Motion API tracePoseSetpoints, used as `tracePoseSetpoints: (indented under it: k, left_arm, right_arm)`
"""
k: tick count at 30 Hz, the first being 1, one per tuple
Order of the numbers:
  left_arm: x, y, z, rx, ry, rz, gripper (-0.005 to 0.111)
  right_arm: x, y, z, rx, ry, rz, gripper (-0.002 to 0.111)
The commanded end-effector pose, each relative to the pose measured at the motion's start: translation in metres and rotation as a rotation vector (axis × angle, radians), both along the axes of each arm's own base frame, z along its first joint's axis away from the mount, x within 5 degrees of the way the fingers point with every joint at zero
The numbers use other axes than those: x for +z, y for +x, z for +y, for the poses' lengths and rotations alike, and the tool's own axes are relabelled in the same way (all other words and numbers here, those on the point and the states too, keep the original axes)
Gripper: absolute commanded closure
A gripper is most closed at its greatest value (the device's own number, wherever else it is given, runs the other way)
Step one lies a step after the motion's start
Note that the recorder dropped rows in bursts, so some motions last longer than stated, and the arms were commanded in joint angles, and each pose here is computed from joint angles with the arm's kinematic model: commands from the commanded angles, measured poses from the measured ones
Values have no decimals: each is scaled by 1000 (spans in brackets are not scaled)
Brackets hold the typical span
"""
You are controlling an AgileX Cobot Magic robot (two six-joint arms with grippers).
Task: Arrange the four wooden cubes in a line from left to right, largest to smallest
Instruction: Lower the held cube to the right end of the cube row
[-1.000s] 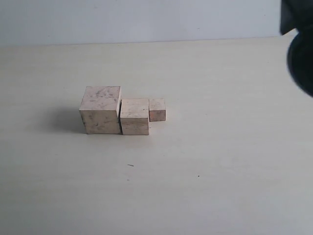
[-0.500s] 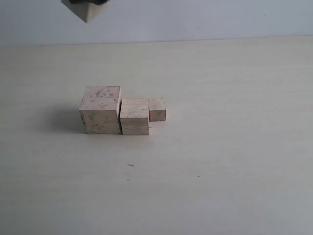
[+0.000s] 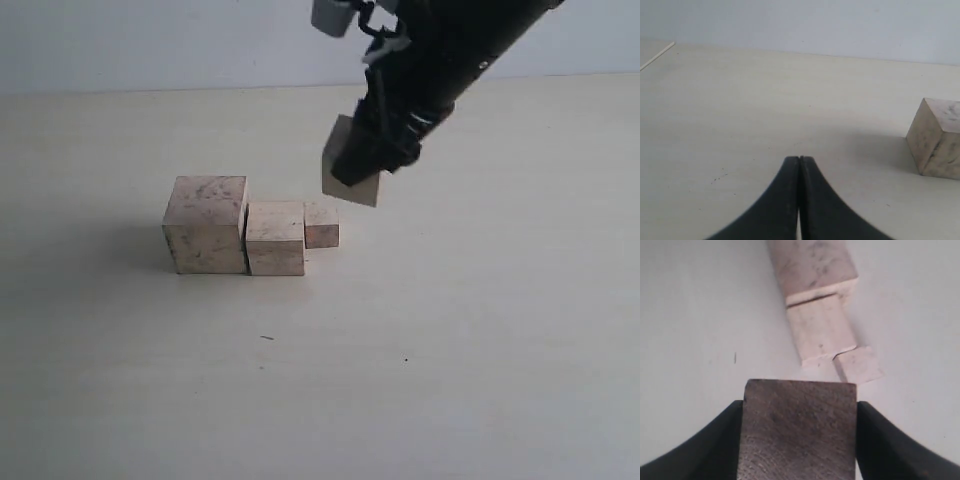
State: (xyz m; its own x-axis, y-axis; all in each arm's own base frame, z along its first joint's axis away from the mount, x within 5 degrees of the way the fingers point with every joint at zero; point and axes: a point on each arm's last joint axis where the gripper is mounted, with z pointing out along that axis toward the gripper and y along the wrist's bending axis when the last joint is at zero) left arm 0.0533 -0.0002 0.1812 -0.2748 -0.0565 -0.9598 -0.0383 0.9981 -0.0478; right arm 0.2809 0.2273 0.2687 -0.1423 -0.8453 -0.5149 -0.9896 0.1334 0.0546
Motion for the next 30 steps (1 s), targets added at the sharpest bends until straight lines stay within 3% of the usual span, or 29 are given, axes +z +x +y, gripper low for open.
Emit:
tracePoseSetpoints:
  k: [1,13,20,30]
  left_arm:
    - [0,0,0,1,0,-15,107]
    - [0,0,0,1,0,-15,107]
    - [0,0,0,1,0,-15,107]
    - [0,0,0,1,0,-15,107]
  right_arm:
    - [-8,-8,-13,219,-45,-21,108]
    - [-77,8,-5,229,-114,131,108]
    - [-86,21,4,147,-45,55,108]
    - [-104,37,15,181,-28,33,108]
